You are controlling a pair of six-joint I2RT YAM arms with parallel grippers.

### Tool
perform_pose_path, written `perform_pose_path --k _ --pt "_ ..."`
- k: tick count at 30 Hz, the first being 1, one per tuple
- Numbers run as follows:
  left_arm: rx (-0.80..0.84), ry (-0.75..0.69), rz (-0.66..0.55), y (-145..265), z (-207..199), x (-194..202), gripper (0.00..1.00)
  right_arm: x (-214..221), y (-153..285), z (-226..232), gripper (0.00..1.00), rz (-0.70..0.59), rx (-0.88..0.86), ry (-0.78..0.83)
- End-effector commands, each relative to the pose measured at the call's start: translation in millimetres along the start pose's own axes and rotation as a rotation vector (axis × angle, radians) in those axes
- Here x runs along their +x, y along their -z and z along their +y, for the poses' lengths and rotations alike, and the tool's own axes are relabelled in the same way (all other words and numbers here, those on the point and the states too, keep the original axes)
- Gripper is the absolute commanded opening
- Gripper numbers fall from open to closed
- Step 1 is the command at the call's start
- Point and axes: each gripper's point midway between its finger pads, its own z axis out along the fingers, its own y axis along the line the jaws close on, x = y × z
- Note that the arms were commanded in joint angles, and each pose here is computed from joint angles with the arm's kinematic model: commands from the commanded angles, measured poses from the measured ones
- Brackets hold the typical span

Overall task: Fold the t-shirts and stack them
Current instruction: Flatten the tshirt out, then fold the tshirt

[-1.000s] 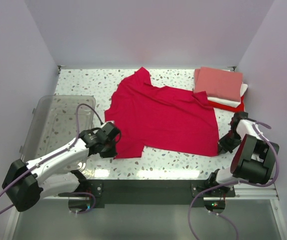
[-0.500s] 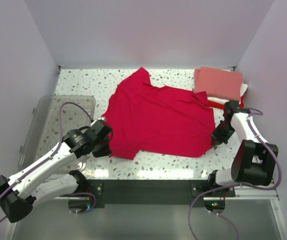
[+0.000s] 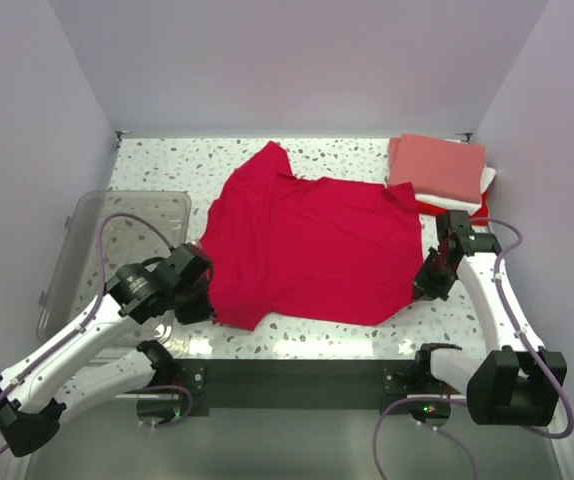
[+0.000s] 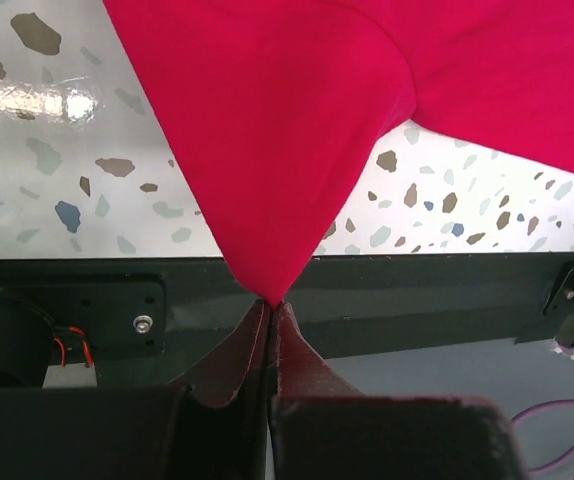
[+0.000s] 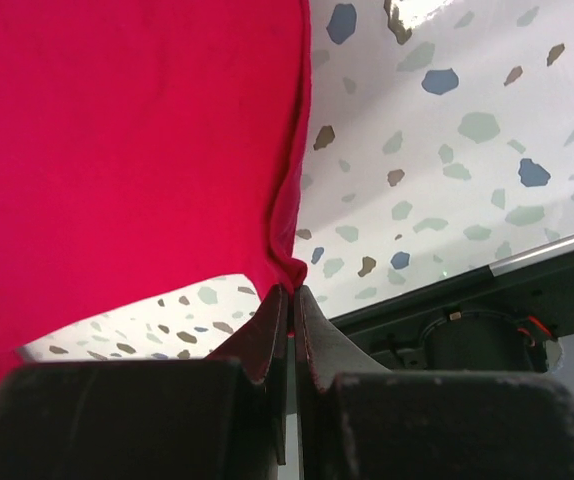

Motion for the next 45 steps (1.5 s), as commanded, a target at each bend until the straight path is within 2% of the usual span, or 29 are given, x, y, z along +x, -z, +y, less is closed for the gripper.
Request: perform_pose_path --k 1,7,11,20,35,45 --pt "0.02 -0.006 -0.042 13 -14 -17 0.0 5 14 1 0.0 0.004 -0.015 -0.004" --pt "-0.066 -0.146 -0.079 -13 -35 -59 0.0 -21 6 18 0.0 -0.015 -0.026 0.021" --pt "-0.118 -0.152 -0.105 -27 -31 -103 0.0 -41 -2 33 0.0 -0.026 -0.052 0.022" --pt "-0.131 -0.289 -0.153 -37 -63 -180 0.0 -84 -16 47 0.0 -0.047 -0.108 -0.008" --pt "-0.197 -0.417 -0.232 -58 -74 -266 0.0 -138 -35 66 0.0 -0.057 -0.134 -0.007" --pt "-0.171 -0.498 -0.241 -66 -87 -293 0.0 -160 -32 72 0.0 -0.081 -0.14 -0.01"
